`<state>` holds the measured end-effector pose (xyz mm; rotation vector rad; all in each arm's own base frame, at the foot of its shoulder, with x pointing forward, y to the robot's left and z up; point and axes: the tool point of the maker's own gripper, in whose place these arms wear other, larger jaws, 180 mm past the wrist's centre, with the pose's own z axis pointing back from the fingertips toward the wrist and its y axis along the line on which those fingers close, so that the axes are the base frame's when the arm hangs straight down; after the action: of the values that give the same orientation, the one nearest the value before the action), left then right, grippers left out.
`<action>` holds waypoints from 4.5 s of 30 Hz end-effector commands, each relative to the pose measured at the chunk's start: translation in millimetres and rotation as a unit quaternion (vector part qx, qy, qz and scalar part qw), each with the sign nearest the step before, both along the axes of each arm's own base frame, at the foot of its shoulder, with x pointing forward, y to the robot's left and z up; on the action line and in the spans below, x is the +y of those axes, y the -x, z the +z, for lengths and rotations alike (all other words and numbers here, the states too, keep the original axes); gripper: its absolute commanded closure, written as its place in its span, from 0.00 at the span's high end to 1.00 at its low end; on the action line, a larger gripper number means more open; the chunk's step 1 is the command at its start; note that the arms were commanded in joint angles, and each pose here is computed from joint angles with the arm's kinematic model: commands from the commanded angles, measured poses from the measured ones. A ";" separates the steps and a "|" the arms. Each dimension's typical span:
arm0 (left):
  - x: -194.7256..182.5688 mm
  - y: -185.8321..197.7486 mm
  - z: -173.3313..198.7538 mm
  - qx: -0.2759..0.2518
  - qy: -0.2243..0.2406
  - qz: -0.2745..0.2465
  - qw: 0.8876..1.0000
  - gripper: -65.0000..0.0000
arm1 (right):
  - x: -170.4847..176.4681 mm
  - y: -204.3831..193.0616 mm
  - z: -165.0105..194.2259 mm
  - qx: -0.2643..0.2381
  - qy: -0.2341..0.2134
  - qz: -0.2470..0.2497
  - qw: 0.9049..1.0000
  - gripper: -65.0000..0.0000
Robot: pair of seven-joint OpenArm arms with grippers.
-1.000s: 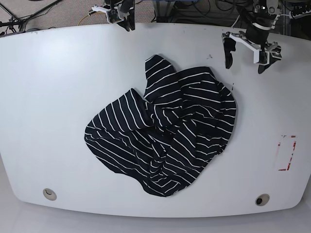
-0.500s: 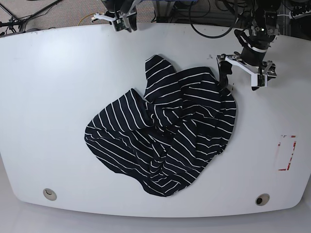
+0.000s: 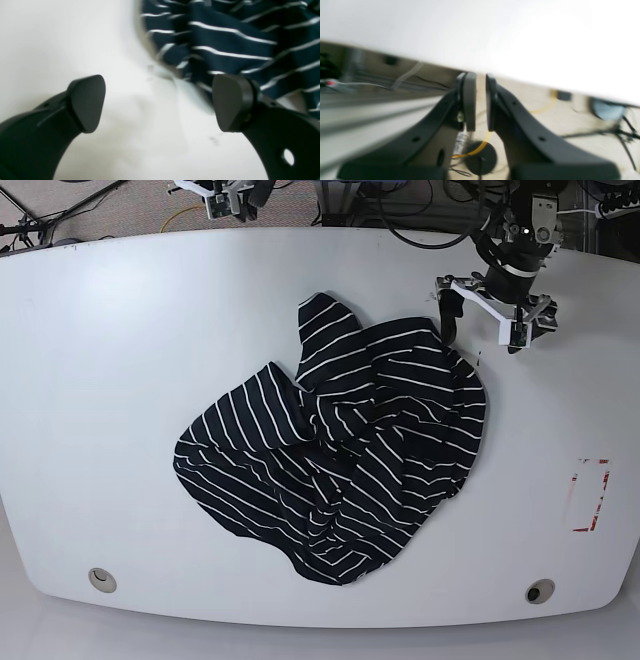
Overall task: Fold the T-shirt properly
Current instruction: 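Lower the left gripper onto the shirt's raised edge and pinch it, then reach the right gripper to the shirt's opposite edge and grasp it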
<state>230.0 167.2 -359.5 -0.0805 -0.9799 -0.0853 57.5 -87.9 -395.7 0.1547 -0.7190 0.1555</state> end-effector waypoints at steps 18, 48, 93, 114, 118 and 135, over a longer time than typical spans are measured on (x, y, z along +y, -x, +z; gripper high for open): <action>-36.9 -20.4 -13.9 -0.002 0.044 -0.014 0.999 1.00 | -83.2 -43.7 16.8 -0.064 0.084 -0.033 0.994 0.10; 4.9 -41.0 -14.1 -0.017 0.053 0.081 0.995 1.00 | -63.3 -95.0 20.6 -0.093 0.067 -0.019 0.993 0.10; 58.7 -30.4 -13.5 0.014 -0.030 0.067 0.997 0.00 | -81.4 -226.2 64.6 -0.130 0.096 -0.029 0.986 0.40; 166.2 25.9 7.0 0.039 -0.121 0.099 0.987 0.00 | -44.7 -363.9 58.5 -0.084 0.051 0.050 0.994 0.64; 181.5 36.1 10.7 0.043 -0.131 0.117 0.983 0.00 | -40.2 -384.4 55.8 -0.083 0.034 0.058 0.994 0.65; 183.9 37.7 11.0 0.044 -0.132 0.121 0.983 0.00 | 12.7 -431.4 24.8 -0.060 -0.076 0.089 0.991 0.64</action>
<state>187.1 346.1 -360.6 0.2552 -0.8376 0.0239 465.9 -82.9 -393.6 0.3218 -0.7408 0.2877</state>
